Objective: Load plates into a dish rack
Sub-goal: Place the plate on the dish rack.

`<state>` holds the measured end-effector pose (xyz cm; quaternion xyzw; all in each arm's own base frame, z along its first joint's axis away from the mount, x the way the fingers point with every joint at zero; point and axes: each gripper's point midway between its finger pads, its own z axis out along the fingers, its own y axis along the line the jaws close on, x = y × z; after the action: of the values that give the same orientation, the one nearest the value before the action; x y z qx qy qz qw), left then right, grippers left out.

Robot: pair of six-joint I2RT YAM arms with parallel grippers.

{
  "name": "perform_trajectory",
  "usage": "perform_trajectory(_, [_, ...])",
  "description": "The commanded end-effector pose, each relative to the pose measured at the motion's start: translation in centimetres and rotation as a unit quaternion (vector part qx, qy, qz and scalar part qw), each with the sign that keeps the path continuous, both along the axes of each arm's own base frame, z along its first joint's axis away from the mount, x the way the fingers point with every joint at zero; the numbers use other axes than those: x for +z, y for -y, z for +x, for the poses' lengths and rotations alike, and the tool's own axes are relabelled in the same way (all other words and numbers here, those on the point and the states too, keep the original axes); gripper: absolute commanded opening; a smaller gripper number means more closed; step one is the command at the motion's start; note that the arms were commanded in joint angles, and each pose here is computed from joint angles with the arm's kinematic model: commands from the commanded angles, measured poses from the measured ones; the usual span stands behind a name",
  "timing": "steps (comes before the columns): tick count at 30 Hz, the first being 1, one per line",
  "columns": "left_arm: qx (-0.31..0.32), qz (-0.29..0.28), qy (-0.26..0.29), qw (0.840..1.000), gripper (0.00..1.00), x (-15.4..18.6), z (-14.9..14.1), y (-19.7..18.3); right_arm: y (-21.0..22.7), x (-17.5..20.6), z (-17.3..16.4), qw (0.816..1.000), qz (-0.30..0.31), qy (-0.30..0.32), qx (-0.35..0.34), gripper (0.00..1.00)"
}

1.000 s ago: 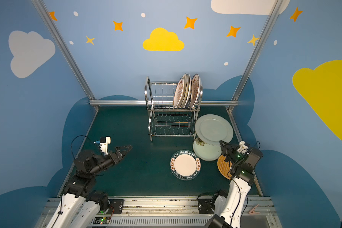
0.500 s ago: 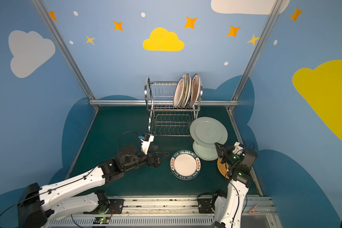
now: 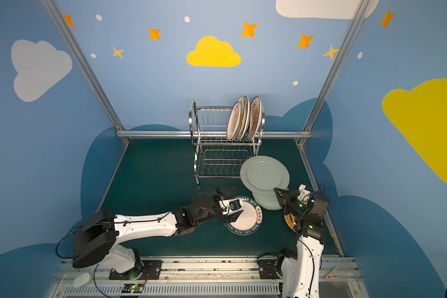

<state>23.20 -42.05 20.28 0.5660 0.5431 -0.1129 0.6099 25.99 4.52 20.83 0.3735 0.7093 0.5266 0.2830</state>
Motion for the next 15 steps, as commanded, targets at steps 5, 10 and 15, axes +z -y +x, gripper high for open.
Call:
perform_trajectory(5, [0.001,0.010,0.156,0.988,0.95,3.7,1.9,2.6,-1.2,3.5,0.5,0.996,-0.032,0.069,0.042,0.00])
perform_trajectory(10, [0.010,0.047,0.178,0.983,0.86,2.5,3.3,4.2,-1.5,3.6,0.5,0.996,-0.033,0.070,0.049,0.00])
perform_trajectory(15, [0.004,0.069,0.187,0.980,0.80,1.1,4.0,5.5,-1.7,3.6,0.5,0.996,-0.033,0.069,0.052,0.00])
